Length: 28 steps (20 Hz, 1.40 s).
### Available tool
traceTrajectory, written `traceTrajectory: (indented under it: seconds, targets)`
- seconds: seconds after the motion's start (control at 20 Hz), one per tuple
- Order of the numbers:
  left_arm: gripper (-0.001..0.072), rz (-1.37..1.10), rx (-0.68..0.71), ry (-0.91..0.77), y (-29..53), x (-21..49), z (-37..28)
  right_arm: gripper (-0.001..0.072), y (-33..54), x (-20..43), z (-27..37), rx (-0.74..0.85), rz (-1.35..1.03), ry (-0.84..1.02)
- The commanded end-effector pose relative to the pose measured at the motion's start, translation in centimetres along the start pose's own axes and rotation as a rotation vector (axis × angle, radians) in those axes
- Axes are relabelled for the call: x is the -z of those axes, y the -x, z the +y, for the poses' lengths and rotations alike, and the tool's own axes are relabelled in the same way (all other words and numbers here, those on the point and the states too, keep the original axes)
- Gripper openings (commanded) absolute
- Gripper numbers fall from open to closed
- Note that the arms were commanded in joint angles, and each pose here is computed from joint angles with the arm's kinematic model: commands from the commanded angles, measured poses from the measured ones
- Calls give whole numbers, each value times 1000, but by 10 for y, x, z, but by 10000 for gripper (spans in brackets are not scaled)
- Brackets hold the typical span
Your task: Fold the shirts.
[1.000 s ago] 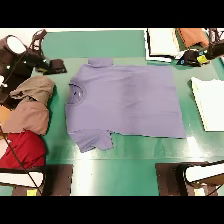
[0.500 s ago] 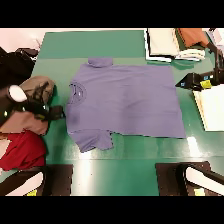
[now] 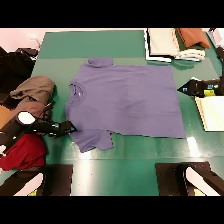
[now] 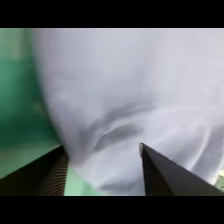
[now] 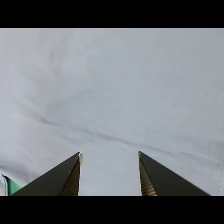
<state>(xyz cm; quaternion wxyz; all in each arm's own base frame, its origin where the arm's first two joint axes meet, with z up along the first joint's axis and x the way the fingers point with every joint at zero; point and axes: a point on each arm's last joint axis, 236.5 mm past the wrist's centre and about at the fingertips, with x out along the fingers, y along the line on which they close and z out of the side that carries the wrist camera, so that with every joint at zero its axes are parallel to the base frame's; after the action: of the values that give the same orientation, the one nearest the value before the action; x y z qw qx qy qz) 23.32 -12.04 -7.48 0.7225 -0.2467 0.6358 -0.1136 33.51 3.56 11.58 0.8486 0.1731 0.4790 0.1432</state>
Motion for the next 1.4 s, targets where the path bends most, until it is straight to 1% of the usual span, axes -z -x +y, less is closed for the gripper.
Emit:
traceTrajectory:
  seconds: [0.0, 0.05, 0.1, 0.2, 0.35, 0.45, 0.55, 0.7, 0.8, 0.85, 0.95, 1.0, 1.05, 1.1, 1.15, 1.2, 1.35]
  targets:
    - [333, -19, 20, -55, -11, 4, -14, 399, 6, 6, 0, 4, 5, -5]
    - [158, -22, 19, -41, -10, 2, -14, 399, 9, 11, -8, 17, 27, -20]
    - [23, -30, 19, -53, -6, -2, -17, 399, 13, 16, -19, 41, 42, -43]
    - [21, -50, 23, -88, 5, -14, -27, 397, 22, 35, -56, 131, 92, -107]
    - [21, -93, 42, -148, 23, -34, -46, 399, 18, 97, -120, 261, 196, -304]
    - [21, -114, 50, -178, 30, -42, -54, 538, 7, 144, -148, 275, 261, -467]
    - [21, -129, 51, -180, 32, -46, -55, 533, -6, 185, -161, 235, 322, -634]
    - [21, -138, 51, -179, 32, -48, -55, 507, -28, 218, -161, 169, 372, -775]
    - [21, -137, 52, -178, 32, -47, -56, 500, -43, 218, -157, 133, 370, -795]
    - [21, -137, 52, -178, 32, -47, -56, 478, -51, 216, -153, 116, 370, -790]
    - [21, -137, 54, -177, 32, -47, -56, 478, -66, 209, -142, 87, 383, -753]
    - [21, -136, 55, -176, 32, -47, -56, 432, -73, 204, -136, 71, 382, -734]
    - [21, -134, 55, -177, 32, -47, -56, 369, -80, 198, -132, 66, 371, -710]
    - [21, -133, 55, -177, 32, -47, -56, 271, -85, 191, -127, 63, 353, -677]
    - [20, -133, 57, -180, 34, -47, -58, 132, -87, 184, -122, 65, 332, -637]
    - [20, -144, 62, -191, 39, -51, -63, 21, -86, 174, -116, 67, 301, -574]
    - [20, -281, 84, -281, 91, -77, -97, 16, -58, 116, -93, 78, 157, -375]
